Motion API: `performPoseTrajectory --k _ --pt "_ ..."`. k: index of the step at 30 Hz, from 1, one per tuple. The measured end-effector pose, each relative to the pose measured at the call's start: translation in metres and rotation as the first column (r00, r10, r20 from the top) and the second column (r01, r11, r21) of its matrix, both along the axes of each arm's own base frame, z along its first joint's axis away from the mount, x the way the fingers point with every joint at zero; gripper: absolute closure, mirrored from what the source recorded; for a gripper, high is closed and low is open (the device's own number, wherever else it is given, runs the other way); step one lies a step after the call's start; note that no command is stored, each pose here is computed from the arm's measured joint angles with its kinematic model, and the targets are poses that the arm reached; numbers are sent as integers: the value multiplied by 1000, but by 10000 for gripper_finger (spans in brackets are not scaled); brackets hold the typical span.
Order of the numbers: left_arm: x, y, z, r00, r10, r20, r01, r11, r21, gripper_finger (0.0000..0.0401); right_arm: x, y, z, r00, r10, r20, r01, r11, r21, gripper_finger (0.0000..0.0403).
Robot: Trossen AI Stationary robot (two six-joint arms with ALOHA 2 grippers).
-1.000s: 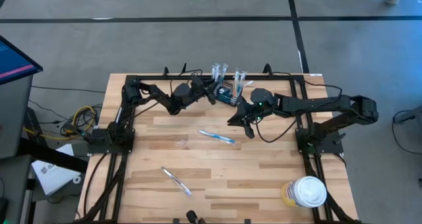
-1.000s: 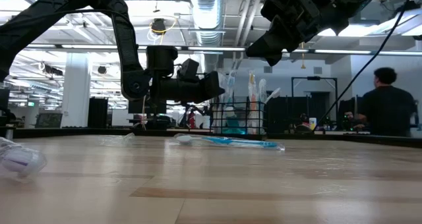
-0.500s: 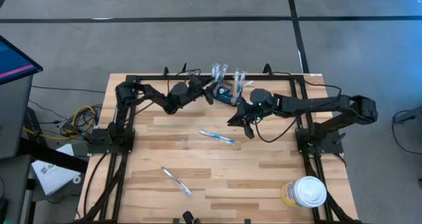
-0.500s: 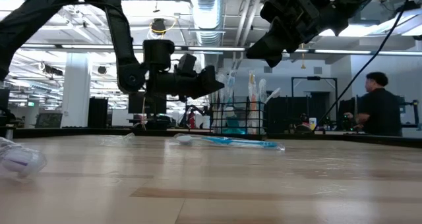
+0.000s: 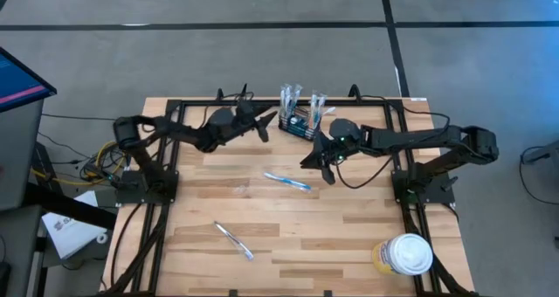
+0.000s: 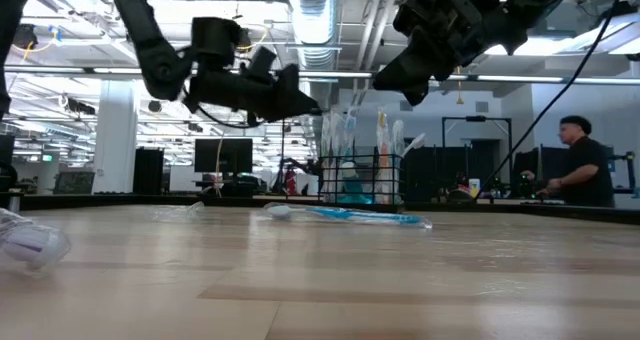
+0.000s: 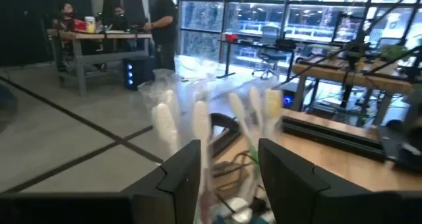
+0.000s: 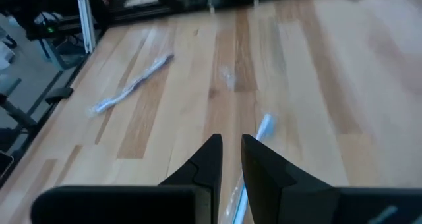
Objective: Pick & Place toothbrushing station
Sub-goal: Put the blue toothbrush into the mesh organizer
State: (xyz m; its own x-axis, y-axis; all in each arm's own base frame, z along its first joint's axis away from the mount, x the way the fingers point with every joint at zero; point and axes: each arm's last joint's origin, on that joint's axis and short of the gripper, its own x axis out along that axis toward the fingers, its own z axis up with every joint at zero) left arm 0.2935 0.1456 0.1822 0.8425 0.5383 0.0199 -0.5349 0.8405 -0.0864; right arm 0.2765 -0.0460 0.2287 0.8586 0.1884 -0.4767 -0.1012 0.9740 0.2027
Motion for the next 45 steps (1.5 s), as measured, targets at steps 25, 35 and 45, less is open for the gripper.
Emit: performPoseTrajectory --k 25,35,45 --pt "-33 -74 5 981 -193 7 193 981 4 257 40 22 -87 931 33 -364 28 986 163 354" --pt "-31 -83 3 974 -229 -6 229 974 -2 257 44 17 -87 901 -21 -433 58 996 72 338" --pt "-30 -88 1 969 -245 -25 245 970 -11 257 43 18 -88 893 -38 -449 68 996 51 291"
